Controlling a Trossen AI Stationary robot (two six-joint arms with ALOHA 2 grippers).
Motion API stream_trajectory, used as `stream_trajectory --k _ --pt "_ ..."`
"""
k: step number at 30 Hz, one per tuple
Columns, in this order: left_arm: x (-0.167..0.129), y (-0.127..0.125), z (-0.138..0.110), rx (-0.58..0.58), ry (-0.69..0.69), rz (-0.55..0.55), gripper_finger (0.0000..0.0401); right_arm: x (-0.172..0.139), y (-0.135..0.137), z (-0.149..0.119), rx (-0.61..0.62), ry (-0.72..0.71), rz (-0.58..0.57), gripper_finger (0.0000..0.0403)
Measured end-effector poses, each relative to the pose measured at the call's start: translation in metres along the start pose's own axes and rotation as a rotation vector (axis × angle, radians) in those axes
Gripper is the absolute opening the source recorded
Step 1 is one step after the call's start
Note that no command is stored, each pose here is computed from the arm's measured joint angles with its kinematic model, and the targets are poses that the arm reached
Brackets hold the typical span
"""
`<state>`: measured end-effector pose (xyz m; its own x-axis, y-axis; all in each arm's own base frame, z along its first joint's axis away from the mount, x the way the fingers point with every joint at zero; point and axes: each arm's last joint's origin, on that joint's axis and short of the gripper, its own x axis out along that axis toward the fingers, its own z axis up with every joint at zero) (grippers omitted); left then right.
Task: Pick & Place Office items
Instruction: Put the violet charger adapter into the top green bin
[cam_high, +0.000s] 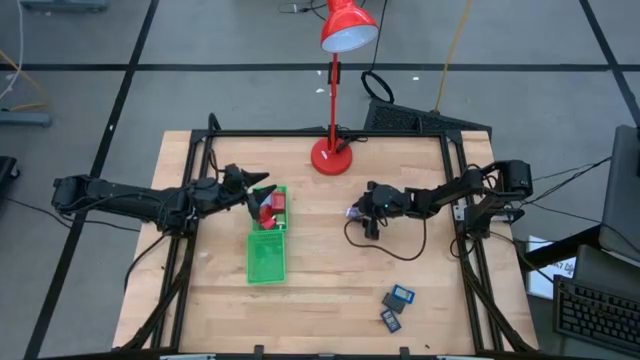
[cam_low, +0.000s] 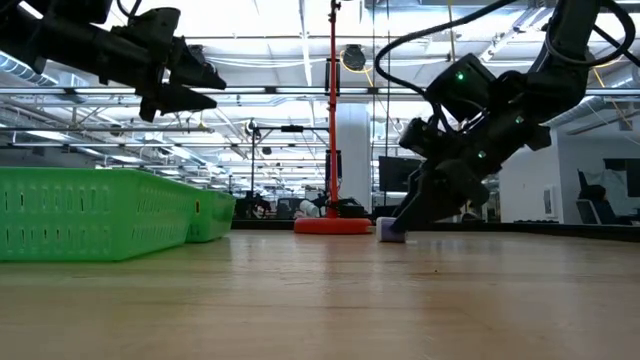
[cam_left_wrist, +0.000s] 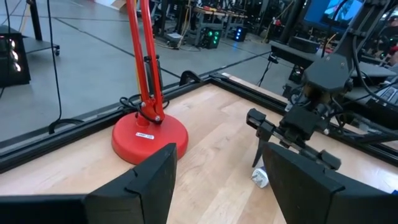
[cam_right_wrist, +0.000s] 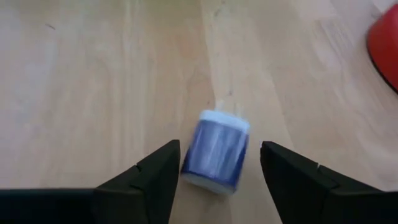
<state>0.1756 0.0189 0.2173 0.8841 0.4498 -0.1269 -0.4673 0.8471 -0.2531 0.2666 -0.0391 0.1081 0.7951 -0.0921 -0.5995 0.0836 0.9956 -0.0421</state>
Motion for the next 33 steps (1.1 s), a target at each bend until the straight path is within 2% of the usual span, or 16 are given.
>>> stream_trajectory --k 15,26,33 --pt "0.0 0.0 0.0 0.005 -0.002 0.0 0.0241 0.0 -0.001 -0.002 -0.071 0.028 -0.021 0.013" --pt "0.0 0.0 0.0 0.007 -0.002 0.001 0.0241 -0.004 -0.001 0.003 -0.082 -0.006 -0.023 0.0137" --pt "0.0 0.0 0.0 0.007 0.001 0.001 0.0241 -0.025 -0.002 0.021 -0.076 -0.074 -0.03 0.0133"
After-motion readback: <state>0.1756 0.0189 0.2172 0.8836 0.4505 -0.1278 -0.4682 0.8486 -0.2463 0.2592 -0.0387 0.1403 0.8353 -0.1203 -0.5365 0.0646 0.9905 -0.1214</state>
